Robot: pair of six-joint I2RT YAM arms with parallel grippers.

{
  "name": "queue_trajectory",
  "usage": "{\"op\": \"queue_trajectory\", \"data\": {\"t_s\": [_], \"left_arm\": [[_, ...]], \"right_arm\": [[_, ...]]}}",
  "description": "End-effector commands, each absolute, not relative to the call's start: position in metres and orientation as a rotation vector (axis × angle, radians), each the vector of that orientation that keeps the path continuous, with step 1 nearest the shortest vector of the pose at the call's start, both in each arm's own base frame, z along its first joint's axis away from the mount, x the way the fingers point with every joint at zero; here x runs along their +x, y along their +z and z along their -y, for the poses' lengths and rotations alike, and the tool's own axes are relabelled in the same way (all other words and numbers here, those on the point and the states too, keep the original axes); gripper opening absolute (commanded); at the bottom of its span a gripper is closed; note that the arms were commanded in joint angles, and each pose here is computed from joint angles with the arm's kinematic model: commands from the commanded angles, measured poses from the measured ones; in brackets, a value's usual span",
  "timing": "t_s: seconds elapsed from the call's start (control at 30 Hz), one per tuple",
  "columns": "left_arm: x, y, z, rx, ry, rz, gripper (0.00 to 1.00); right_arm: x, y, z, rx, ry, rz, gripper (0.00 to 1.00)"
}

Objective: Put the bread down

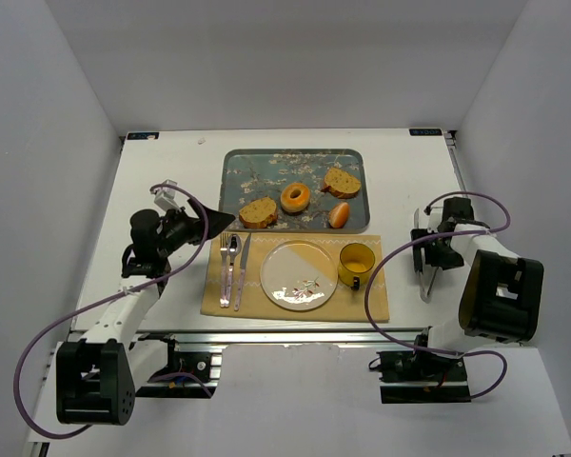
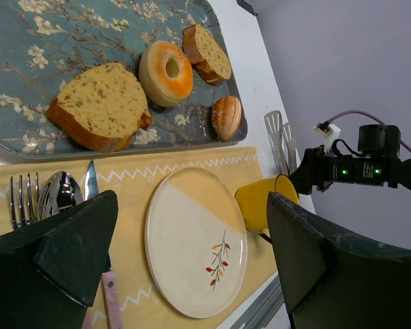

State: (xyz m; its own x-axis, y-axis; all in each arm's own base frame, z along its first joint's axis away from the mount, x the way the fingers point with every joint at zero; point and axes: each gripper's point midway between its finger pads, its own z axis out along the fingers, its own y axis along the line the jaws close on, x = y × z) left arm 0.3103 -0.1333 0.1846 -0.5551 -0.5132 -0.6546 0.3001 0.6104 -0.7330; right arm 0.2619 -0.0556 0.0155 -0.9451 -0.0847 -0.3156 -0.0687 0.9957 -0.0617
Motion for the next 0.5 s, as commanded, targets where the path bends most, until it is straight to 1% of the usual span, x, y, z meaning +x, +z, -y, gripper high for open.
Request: {"op": "queue_trajectory", "data": {"t_s": [0.0,0.07,0.17,0.2,0.33,0.47], "left_arm": [[0.311,0.212,0.133,-0.117,-1.057,-1.819,0.98],[0.31,0.213,0.131,-0.127,-1.047,-1.817,0.98],[0.307,0.218,0.13,-0.125,-1.041,-1.805,0.98],[0.305,0.221,0.13,-0.123,-1.037,-1.796,0.98],[0.301,0.229,0.127,-0.119,-1.014,-1.778,0.98],[0.298,0.242,0.124,-0.1,-0.982,-1.755,0.98]], "right_arm": [[0.274,0.012,0.061,-0.039,-0.104,-2.769,0.79],[0.275,0.01,0.058,-0.04,-0.082,-2.773,0.77],[0.276,0.009,0.055,-0.05,-0.054,-2.776,0.71],[0.275,0.008,0.053,-0.059,-0.037,-2.779,0.67],[0.277,0.006,0.051,-0.062,-0.021,-2.78,0.63],[0.279,0.004,0.043,-0.072,0.052,-2.778,0.62]]}}
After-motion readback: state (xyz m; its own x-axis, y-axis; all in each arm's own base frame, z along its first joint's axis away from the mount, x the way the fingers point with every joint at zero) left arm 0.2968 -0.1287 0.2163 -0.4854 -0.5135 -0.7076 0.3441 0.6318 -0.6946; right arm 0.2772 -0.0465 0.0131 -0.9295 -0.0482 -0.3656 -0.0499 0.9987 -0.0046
